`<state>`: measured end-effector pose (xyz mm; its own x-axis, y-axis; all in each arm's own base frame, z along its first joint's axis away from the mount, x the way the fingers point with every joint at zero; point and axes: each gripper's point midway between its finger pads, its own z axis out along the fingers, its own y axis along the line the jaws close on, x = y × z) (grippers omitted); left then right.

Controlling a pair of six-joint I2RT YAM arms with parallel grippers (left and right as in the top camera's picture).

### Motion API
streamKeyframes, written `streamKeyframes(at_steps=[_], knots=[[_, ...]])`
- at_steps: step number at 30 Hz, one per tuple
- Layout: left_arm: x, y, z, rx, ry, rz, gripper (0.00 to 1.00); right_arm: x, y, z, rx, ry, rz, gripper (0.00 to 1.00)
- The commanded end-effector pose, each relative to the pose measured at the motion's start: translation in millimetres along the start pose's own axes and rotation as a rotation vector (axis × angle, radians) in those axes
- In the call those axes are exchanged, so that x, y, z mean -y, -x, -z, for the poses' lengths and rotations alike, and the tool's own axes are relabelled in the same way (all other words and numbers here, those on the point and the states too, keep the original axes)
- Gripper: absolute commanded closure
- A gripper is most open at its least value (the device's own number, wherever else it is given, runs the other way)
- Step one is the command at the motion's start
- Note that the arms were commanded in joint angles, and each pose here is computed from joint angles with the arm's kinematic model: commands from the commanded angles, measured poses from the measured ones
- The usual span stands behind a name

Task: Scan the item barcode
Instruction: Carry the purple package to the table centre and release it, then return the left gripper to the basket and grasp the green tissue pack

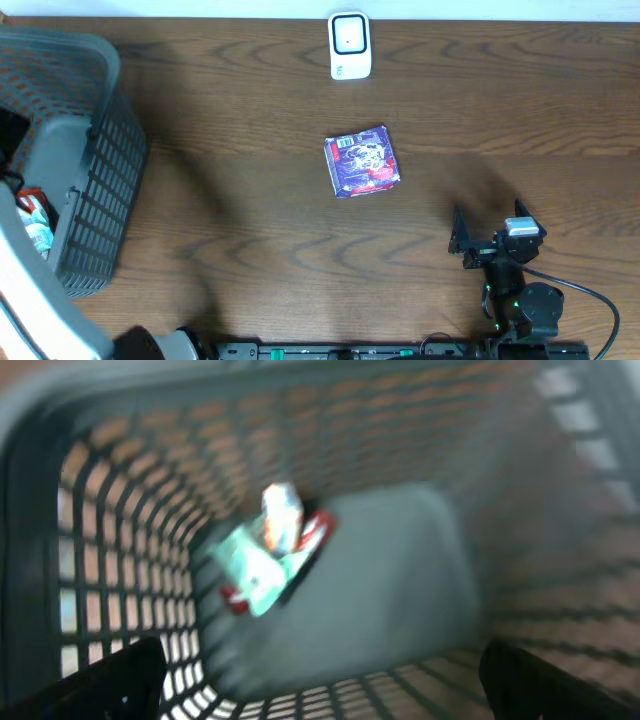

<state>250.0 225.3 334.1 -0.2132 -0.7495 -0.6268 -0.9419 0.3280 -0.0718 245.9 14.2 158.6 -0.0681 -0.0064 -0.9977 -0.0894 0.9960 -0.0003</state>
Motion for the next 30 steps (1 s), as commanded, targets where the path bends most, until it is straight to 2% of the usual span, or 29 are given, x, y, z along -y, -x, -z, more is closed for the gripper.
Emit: streamKeyframes(at_steps=[1, 5, 11, 26, 27, 30], knots=[[-15, -20, -49, -0.107, 0.138, 0.103, 0.01, -3, 0, 0, 0.000, 0.016, -0.013, 0.01], [-29, -45, -93, -0.213, 0.260, 0.150, 0.01, -3, 0, 0, 0.000, 0.016, -0.013, 0.01], [-56, -69, -149, -0.279, 0.476, 0.232, 0.00, -3, 0, 0, 0.000, 0.016, -0.013, 0.01], [-61, -126, -235, -0.472, 0.634, 0.117, 0.02, -3, 0, 0, 0.000, 0.016, -0.013, 0.01], [-61, -129, -237, -0.483, 0.640, 0.109, 0.06, -3, 0, 0, 0.000, 0.016, -0.013, 0.01], [-60, -133, -238, -0.503, 0.639, 0.110, 0.30, -3, 0, 0, 0.000, 0.016, -0.013, 0.01]])
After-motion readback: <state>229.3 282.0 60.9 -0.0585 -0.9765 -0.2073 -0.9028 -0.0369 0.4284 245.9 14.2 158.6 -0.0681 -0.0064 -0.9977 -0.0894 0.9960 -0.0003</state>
